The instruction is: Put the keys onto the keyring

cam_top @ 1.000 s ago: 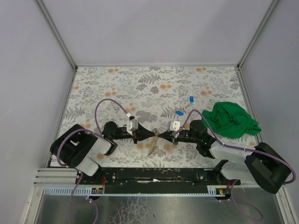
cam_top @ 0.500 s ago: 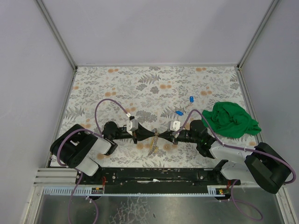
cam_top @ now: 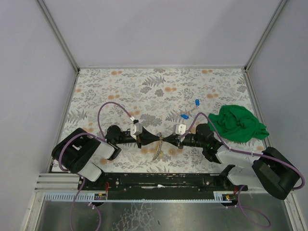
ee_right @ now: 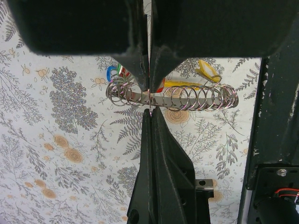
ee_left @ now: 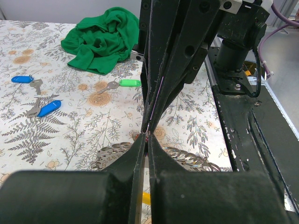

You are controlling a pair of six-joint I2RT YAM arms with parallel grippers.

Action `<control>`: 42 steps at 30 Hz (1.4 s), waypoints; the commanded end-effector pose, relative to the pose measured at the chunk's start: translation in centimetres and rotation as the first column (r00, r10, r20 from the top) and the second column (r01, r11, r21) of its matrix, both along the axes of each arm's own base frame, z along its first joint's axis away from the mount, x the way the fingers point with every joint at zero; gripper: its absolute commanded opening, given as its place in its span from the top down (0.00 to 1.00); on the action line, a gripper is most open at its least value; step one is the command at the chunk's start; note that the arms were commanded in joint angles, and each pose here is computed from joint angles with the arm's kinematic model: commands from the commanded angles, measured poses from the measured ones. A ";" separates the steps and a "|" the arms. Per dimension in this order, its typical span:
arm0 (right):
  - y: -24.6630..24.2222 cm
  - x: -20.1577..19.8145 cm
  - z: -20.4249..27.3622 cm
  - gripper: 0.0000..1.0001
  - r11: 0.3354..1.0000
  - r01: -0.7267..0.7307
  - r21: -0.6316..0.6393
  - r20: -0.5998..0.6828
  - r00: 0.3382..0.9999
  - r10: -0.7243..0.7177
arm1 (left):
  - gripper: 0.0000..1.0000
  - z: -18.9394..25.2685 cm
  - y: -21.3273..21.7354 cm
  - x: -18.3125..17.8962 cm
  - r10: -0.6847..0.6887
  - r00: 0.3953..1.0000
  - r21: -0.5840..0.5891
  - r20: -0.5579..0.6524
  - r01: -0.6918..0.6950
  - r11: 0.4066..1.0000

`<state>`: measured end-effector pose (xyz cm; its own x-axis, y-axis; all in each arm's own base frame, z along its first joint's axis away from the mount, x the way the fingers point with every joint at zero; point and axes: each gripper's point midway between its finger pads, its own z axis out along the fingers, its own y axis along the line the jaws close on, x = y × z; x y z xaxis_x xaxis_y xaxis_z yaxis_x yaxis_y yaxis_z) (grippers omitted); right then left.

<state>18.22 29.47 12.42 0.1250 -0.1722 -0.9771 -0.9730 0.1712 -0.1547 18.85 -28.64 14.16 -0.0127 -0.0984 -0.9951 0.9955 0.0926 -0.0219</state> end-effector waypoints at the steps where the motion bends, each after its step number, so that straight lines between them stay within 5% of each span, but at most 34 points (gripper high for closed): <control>1: 0.5 0.6 2.2 1.00 0.999 -0.007 0.048 0.054 0.999 0.004 | 1.00 2.6 0.1 0.8 0.038 0.992 -0.069 0.121 -0.029 0.997; 42: 0.5 1.2 2.2 1.00 0.998 0.026 0.052 0.042 0.999 -0.028 | 1.00 2.5 0.2 0.9 0.048 0.991 -0.062 0.121 -0.041 0.997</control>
<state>18.26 29.35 12.06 0.1104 -0.1841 -0.9767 -0.9735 0.1780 -0.1436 19.53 -28.54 14.55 0.0144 -0.1067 -0.9942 0.9914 0.1310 0.0003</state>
